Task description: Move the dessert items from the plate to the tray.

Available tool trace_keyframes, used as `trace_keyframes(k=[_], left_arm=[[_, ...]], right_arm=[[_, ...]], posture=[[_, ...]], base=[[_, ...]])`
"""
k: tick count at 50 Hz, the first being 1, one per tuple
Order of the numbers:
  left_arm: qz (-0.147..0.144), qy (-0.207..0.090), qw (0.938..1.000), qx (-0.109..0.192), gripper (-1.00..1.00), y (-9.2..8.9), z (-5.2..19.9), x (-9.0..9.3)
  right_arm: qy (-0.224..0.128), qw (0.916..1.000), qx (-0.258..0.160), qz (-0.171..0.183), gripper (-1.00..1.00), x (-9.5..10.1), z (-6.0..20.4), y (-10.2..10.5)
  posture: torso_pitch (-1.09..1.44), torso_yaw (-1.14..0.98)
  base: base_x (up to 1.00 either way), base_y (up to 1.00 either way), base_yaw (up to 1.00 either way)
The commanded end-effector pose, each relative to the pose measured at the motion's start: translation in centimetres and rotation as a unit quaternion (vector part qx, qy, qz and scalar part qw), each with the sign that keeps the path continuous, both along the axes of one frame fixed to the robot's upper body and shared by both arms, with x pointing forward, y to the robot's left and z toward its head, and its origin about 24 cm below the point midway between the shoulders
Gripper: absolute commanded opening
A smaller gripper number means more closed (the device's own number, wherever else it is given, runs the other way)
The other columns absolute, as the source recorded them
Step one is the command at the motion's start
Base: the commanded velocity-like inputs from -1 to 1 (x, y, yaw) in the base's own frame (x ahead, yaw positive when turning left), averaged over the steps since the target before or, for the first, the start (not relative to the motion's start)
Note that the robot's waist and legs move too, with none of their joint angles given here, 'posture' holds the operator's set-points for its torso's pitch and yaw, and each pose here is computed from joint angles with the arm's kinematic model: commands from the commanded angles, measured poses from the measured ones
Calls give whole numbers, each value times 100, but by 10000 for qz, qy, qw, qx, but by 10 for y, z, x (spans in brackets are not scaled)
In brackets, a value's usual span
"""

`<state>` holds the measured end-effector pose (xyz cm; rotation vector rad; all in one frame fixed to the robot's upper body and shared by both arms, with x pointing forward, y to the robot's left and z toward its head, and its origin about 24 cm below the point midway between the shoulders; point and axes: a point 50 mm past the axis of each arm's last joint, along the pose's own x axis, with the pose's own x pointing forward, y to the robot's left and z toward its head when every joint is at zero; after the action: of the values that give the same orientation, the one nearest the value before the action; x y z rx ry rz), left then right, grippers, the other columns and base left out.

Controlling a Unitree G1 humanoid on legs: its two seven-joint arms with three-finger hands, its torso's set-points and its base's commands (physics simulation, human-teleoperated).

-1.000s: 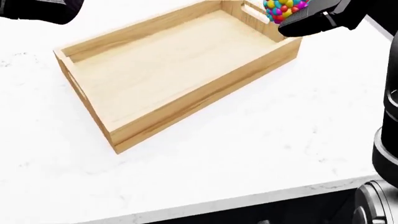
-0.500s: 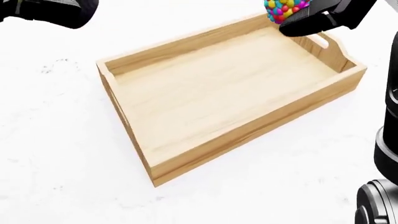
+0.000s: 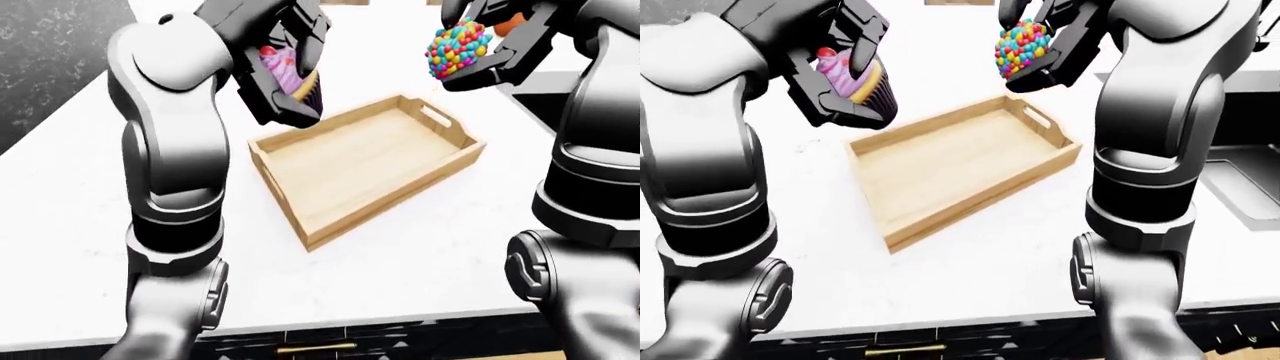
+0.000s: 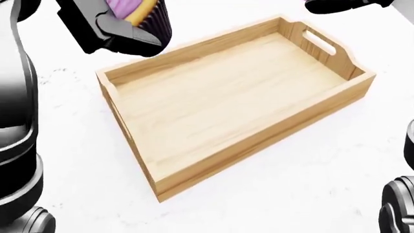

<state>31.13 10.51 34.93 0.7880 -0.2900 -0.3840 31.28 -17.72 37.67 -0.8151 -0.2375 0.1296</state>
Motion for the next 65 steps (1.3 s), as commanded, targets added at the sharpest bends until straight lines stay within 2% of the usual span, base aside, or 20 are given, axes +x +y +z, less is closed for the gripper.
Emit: trace_keyframes(k=[1, 9, 20, 32, 33, 35, 40, 41, 46, 48, 49, 53, 57, 61, 65], left_arm=[[45, -486, 9988, 33, -100, -2, 16, -9], [-58, -247, 9995, 195, -100, -21, 1, -2], [-9, 29, 9997, 242, -100, -35, -24, 13], [94, 144, 9991, 383, -100, -42, -47, 26], [103, 148, 9990, 409, -97, -42, -48, 27], [118, 157, 9986, 486, -76, -42, -52, 28], [122, 207, 9982, 555, -61, -44, -61, 31], [130, 222, 9980, 580, -49, -44, -63, 31], [130, 263, 9973, 667, -24, -45, -71, 33], [113, 276, 9970, 709, -5, -46, -73, 30], [107, 284, 9969, 728, 11, -46, -75, 31], [87, 287, 9966, 767, 40, -47, -75, 29], [53, 304, 9961, 832, 58, -49, -79, 28], [34, 314, 9954, 900, 66, -50, -84, 27], [11, 297, 9959, 851, 81, -51, -78, 25]], right_arm=[[-375, 9993, -16, -47, -99, -9, 14, -1], [-392, 9992, -10, -44, -99, -7, 12, -1], [-386, 9992, -9, -49, -100, -6, 9, -2], [-373, 9993, -8, -50, -99, -4, 6, -3], [-367, 9993, -16, -50, -99, -4, 6, -3], [-368, 9993, -16, -52, -99, -4, 6, -3], [-359, 9993, -16, -54, -99, -4, 5, -4], [-363, 9993, -13, -56, -99, -4, 6, -4], [-364, 9993, -11, -53, -99, -4, 6, -4], [-362, 9993, -8, -53, -99, -4, 5, -4], [-360, 9993, -10, -54, -99, -4, 5, -4], [-361, 9993, -5, -53, -99, -3, 5, -4], [-364, 9993, 4, -58, -100, -4, 5, -4], [-363, 9993, 11, -63, -99, -4, 3, -5], [-362, 9993, 12, -64, -99, -4, 4, -6]], posture=[[0, 0], [0, 0], [0, 0], [0, 0], [0, 0], [0, 0], [0, 0], [0, 0], [0, 0], [0, 0], [0, 0], [0, 0], [0, 0], [0, 0], [0, 0]], base=[[0, 0, 0], [0, 0, 0], [0, 0, 0], [0, 0, 0], [0, 0, 0], [0, 0, 0], [0, 0, 0], [0, 0, 0], [0, 0, 0], [0, 0, 0], [0, 0, 0], [0, 0, 0], [0, 0, 0], [0, 0, 0], [0, 0, 0]])
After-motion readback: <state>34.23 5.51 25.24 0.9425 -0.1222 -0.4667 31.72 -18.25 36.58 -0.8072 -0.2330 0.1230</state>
